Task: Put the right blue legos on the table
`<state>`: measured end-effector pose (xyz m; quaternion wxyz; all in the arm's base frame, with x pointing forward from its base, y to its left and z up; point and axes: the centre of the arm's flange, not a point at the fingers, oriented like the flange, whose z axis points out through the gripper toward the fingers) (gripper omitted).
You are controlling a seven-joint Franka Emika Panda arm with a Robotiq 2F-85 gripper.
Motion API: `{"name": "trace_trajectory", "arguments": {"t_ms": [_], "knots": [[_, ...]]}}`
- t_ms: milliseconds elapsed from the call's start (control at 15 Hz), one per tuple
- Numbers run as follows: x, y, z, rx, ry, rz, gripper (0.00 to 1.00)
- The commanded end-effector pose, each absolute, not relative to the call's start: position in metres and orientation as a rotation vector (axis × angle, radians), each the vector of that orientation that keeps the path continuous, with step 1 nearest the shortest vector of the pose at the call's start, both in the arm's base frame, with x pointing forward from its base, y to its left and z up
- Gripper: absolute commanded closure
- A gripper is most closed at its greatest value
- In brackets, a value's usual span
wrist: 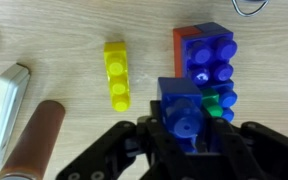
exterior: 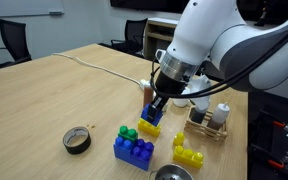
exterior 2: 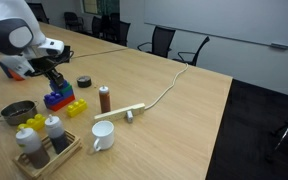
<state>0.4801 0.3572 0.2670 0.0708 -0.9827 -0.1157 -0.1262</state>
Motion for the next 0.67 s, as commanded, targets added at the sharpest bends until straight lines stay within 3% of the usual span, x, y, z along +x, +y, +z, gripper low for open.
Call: {"name": "trace_trajectory", "arguments": {"t_ms": [0,600], "knots": [[0.471,0.333,0.260,-2.947,-0.209,-0.459,0.90],[0.489,0.273,0.225,-3.091,0.003,-0.449,0.90]]}}
